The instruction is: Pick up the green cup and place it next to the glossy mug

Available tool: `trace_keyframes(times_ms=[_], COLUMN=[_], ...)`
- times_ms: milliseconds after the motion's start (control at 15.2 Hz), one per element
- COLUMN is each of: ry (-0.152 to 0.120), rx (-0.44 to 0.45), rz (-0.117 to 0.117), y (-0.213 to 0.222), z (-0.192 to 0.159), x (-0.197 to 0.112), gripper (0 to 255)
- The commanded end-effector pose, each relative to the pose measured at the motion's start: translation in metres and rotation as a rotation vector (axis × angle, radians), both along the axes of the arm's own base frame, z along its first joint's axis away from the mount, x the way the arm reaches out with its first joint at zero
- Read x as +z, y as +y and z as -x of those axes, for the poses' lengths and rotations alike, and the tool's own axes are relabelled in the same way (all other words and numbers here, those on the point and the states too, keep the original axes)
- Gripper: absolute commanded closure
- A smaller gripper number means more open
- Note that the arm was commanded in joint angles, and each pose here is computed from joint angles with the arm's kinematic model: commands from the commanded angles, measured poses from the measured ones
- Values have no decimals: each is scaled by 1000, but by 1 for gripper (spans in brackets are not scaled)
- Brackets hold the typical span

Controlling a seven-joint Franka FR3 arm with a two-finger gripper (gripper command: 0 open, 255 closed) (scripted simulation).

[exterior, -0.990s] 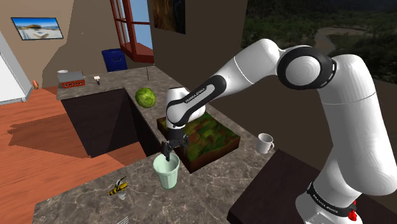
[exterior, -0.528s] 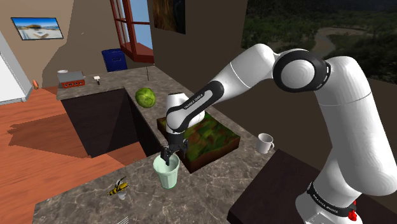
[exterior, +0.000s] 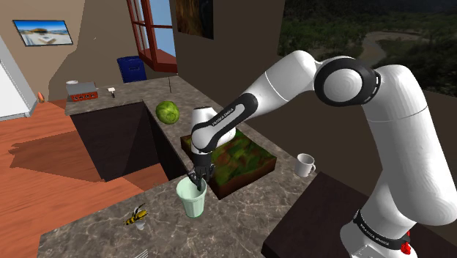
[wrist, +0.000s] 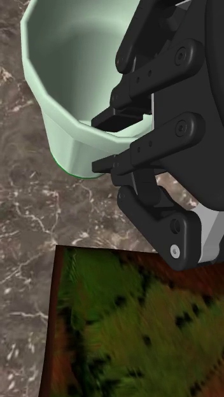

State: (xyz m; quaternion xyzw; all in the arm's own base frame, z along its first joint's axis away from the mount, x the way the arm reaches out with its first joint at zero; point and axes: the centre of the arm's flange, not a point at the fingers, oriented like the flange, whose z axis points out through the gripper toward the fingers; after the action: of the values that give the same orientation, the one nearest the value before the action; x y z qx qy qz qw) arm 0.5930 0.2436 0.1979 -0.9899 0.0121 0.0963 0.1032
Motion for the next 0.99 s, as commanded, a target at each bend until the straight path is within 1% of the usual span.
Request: trace_keyframes(times_ms=[0, 396, 924], ry=[0, 0, 0], rx=[0, 0, 0], rz=[0, 0, 0], y=[0, 0, 0], z=[0, 0, 0], x=[0, 0, 42], gripper=[255, 255, 255])
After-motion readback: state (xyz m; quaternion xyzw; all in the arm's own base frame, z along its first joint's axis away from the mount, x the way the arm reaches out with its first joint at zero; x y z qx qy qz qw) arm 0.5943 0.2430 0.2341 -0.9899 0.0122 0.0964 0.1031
